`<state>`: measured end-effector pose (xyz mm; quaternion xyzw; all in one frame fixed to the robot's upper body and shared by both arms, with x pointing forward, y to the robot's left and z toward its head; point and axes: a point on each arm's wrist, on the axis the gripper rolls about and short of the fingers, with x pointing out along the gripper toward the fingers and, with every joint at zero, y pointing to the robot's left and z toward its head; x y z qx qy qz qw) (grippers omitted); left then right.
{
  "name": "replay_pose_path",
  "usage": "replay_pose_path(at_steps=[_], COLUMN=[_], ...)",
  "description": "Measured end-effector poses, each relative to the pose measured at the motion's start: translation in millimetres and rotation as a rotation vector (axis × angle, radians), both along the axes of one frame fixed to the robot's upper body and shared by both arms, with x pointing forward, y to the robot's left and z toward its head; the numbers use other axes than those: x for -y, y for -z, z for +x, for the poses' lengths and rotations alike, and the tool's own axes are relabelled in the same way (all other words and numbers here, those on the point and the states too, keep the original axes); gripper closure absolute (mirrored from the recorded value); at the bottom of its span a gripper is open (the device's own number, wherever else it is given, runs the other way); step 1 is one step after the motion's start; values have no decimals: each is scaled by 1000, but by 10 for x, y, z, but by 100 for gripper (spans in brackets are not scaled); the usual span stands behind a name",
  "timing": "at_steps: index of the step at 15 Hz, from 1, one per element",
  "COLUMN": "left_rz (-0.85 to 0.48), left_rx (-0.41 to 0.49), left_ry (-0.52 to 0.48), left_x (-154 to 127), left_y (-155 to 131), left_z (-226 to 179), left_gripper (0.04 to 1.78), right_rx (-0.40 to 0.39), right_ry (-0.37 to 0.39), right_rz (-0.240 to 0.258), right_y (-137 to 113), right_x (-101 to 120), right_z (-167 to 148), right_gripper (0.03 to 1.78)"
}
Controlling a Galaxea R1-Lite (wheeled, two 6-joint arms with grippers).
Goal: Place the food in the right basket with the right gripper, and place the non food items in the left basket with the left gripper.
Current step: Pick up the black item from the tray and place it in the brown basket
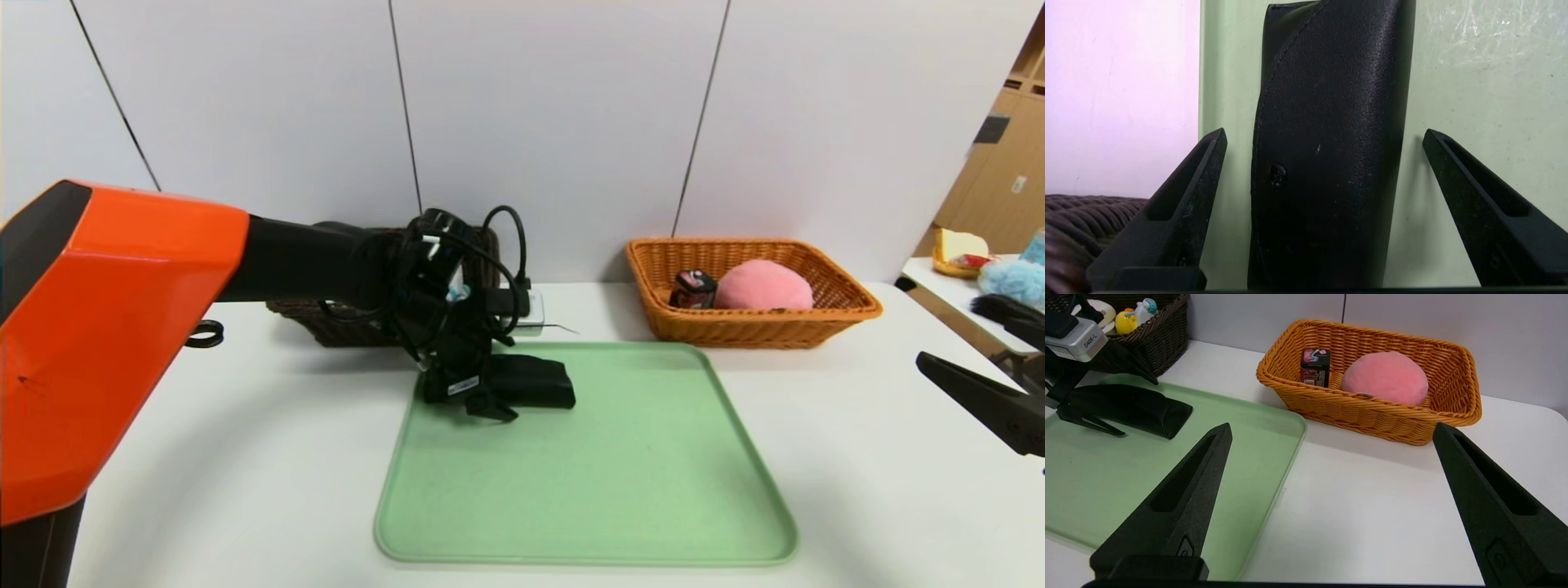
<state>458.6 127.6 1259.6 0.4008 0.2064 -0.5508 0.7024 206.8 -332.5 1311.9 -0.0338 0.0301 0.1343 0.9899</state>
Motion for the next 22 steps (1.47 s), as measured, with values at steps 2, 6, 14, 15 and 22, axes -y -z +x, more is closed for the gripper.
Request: replay_pose_path(at_steps=[2,6,14,15,22], left_rz=[2,5,14,16,-21], left_rx=[-9,-25,-38,-40,10], left_ry=[-3,-11,-13,-10,-3], left_x=[-9,-42,-69,-67,-84], left_y=[30,87,129,134,-130], left_z=[12,38,35,27,-56], left_gripper=[13,13,100,108,131], right_rx=[-3,-6,-8,-8,-15], right_ry=[0,-1,-7,-7,-15], right_rz=[0,0,0,1,0], right_y=[10,19,21,24,40], right_x=[0,-1,-7,-7,-11], right_z=[-1,-3,-3,-4,-1], right_gripper=[12,12,12,12,12])
